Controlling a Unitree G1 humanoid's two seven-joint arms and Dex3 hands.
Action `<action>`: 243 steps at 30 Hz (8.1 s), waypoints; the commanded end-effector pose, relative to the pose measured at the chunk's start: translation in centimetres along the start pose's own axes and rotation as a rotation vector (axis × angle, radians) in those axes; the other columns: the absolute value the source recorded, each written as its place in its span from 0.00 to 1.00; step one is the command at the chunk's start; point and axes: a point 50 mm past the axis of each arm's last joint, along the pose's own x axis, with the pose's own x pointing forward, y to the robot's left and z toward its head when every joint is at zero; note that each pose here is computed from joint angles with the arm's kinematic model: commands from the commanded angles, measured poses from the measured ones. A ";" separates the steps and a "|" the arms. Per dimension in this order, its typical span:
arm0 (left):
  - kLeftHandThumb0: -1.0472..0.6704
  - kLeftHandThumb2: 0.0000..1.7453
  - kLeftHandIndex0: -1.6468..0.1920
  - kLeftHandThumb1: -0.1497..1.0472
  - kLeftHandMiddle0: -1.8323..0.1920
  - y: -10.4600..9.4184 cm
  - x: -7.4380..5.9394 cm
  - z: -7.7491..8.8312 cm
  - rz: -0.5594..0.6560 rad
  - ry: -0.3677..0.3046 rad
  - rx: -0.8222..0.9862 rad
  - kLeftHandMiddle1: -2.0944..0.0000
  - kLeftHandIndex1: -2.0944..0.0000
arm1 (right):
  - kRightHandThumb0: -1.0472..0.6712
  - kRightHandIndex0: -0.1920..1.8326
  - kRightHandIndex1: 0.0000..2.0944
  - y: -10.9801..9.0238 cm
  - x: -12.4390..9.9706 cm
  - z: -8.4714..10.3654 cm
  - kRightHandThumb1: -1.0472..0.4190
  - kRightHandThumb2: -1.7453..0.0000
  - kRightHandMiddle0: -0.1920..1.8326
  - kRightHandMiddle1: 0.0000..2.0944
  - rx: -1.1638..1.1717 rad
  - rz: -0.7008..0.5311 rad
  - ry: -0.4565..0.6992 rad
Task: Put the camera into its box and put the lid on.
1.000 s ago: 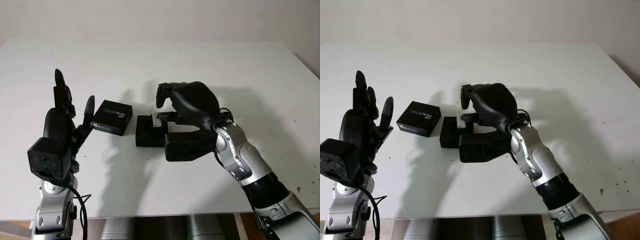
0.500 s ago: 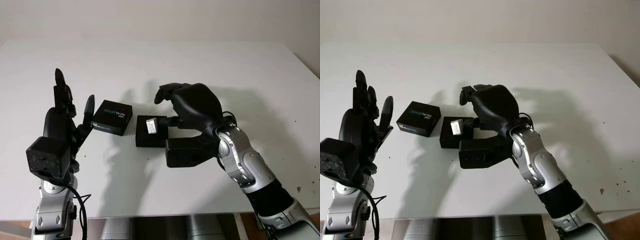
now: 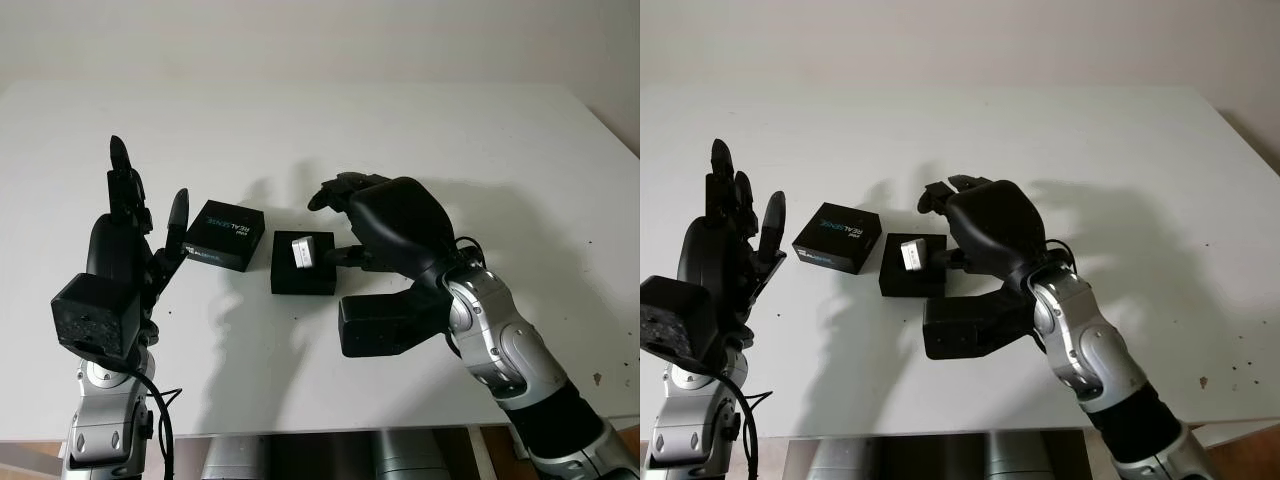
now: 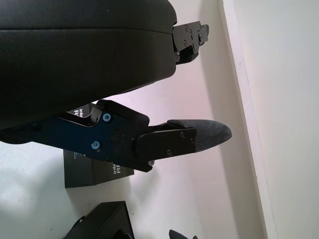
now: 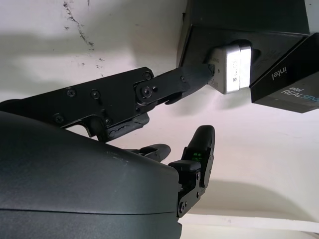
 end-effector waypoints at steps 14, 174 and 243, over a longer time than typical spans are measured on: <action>0.28 0.29 1.00 1.00 0.99 0.1 -0.1 0.2 0.006 -0.005 0.011 0.97 0.99 | 0.31 0.26 0.02 -2.2 2.4 -1.6 0.06 0.97 0.29 0.20 -0.001 -0.003 -0.173; 0.29 0.30 1.00 1.00 0.99 -0.3 -0.5 0.0 0.026 -0.019 0.024 0.97 1.00 | 0.36 0.32 0.07 -3.0 4.9 -3.3 0.08 0.97 0.30 0.66 -0.458 -0.297 -0.865; 0.29 0.30 1.00 1.00 0.99 -0.4 -0.5 -0.1 0.029 -0.014 0.016 0.97 1.00 | 0.22 0.17 0.02 4.8 1.0 -2.3 0.08 0.97 0.26 0.18 0.531 -0.033 -0.117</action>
